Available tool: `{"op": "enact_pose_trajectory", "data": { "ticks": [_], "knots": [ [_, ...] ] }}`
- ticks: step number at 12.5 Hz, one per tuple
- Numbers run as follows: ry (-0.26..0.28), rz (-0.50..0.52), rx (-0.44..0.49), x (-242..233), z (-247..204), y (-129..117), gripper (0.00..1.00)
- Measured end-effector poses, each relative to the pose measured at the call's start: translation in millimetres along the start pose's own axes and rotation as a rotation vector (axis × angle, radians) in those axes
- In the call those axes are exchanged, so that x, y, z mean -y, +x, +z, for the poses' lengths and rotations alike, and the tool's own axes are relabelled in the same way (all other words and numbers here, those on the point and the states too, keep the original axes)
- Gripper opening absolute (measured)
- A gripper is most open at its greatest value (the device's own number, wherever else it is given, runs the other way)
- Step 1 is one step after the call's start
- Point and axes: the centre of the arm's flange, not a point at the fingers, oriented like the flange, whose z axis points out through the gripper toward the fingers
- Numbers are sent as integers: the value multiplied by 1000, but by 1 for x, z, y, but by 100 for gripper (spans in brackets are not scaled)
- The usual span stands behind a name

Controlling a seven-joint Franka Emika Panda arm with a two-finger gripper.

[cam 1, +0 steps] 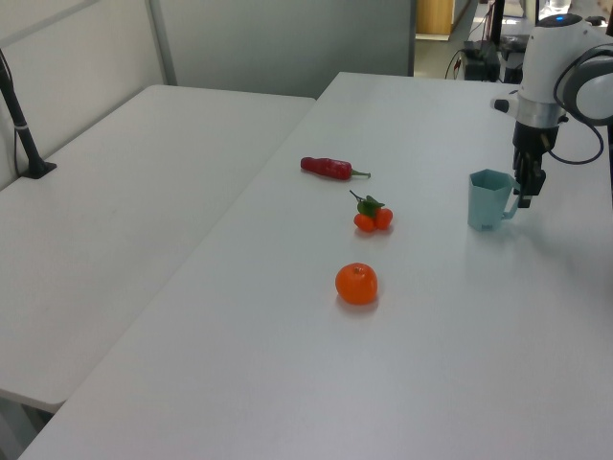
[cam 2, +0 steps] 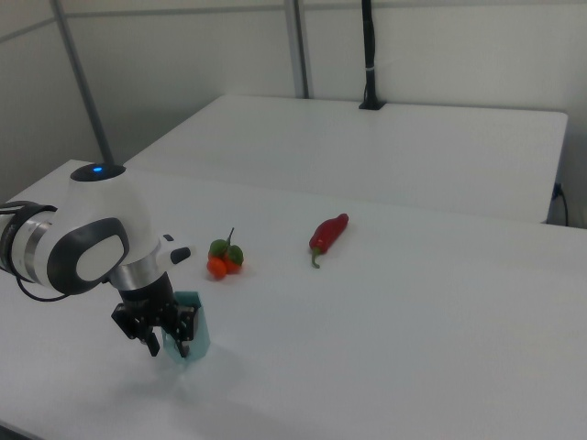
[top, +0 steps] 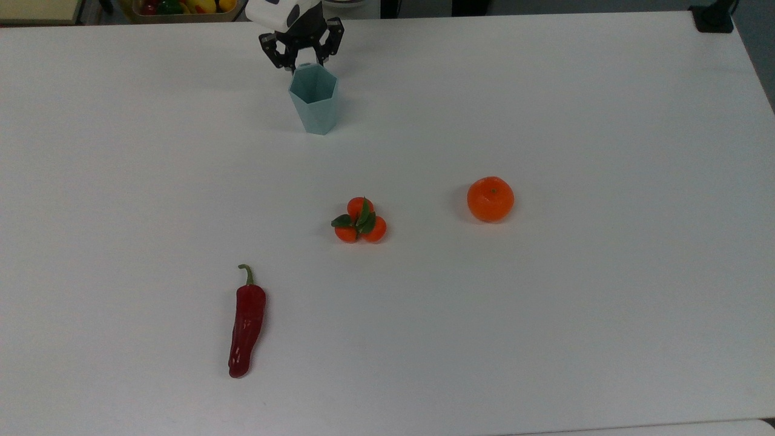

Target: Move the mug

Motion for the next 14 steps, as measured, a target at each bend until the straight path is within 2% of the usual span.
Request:
{"op": "enact_pose_trajectory", "data": {
  "ticks": [2, 4, 6, 8, 11, 14],
  "knots": [
    [-1, 1, -2, -1, -2, 1, 71],
    [14, 14, 28, -4, -16, 4, 100],
    [25, 90, 47, -9, -48, 13, 100],
    [28, 175, 65, -13, -101, 26, 100],
    [77, 222, 46, -8, -186, 42, 100],
    [102, 261, 6, -4, -260, 45, 100]
  ]
}}
